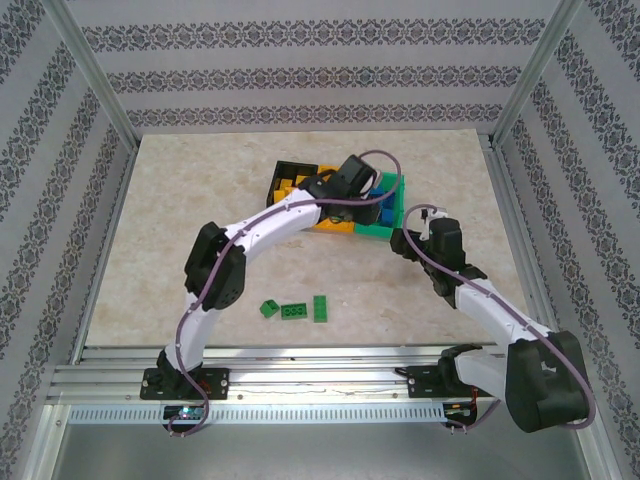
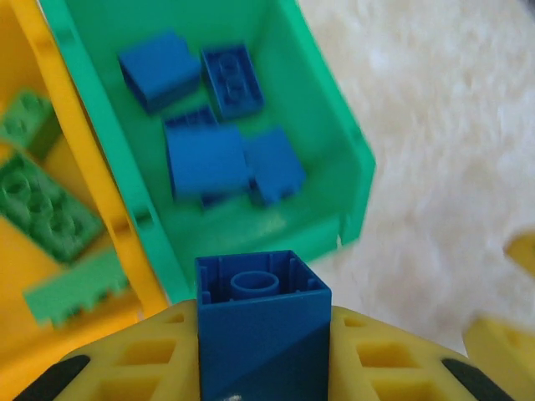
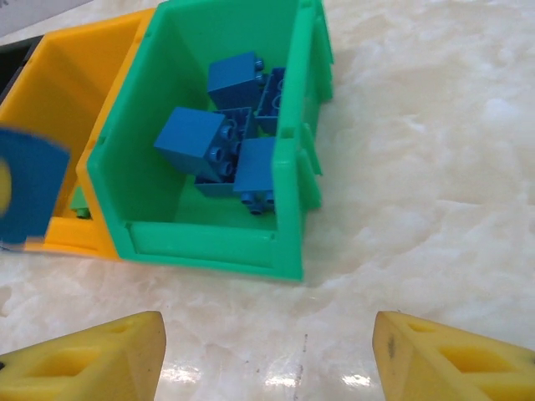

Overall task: Sort the legos into containers by color
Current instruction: Place the lego in the container, then pick up the lego from the bottom-center of the table.

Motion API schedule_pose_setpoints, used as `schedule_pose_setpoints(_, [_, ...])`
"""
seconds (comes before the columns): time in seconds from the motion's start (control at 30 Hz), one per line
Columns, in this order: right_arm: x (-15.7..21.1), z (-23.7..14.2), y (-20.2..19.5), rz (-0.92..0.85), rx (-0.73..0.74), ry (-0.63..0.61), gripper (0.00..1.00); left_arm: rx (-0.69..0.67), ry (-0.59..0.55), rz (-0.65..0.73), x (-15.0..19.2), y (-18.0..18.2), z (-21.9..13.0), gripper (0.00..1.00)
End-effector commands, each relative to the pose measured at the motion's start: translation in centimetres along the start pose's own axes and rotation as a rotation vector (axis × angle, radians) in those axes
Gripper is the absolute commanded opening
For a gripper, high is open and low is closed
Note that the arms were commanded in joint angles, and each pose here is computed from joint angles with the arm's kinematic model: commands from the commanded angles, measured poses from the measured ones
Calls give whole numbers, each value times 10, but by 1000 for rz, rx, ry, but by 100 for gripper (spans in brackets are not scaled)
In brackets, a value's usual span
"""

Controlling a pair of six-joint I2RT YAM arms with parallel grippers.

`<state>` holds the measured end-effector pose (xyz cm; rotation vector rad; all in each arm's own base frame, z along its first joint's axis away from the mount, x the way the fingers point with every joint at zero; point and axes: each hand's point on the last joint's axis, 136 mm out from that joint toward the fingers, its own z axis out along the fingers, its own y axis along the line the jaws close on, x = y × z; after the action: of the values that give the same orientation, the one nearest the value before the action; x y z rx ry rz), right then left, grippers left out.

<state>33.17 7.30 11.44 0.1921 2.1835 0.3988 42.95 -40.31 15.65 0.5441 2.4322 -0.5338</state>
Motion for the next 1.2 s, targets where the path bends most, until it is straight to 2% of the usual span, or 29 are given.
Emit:
schedule_pose_setpoints(0.0, [-7,-2,-3,32,3,-43,67,-32,-58,-19,-32,17,14,32])
schedule_pose_setpoints(0.07, [-5,0,-3,33,-2,-36,67,-48,-84,5,-48,19,23,37])
schedule_pose_setpoints(0.13, [-5,2,-3,33,-3,-32,67,-83,-93,22,-57,25,33,46])
schedule_pose_setpoints(0.2, [-5,3,-3,31,-3,-29,67,-89,-79,18,-59,29,37,54])
schedule_pose_setpoints(0.27, [-3,4,-3,32,-5,-25,67,-86,-52,17,-54,29,37,59])
schedule_pose_setpoints(0.37, [-2,6,-1,33,-18,-18,67,-79,-23,23,-44,28,29,60])
schedule_pose_setpoints(0.47, [-3,8,13,20,-95,-20,67,-112,-28,30,-32,36,12,61])
schedule_pose_setpoints(0.63, [5,12,37,-21,-206,22,67,-133,-122,8,-8,56,-34,60])
schedule_pose_setpoints(0.73, [15,9,62,-53,-286,57,67,-152,-162,-46,18,80,-58,60])
schedule_pose_setpoints(0.87, [46,-5,106,-112,-392,185,67,-175,-217,-141,49,120,-88,60])
schedule_pose_setpoints(1.07, [126,-28,135,-165,-389,444,66,-241,-243,-230,84,164,-113,60])
schedule_pose_setpoints(1.17, [160,-35,147,-176,-377,524,66,-248,-262,-252,94,175,-119,60])
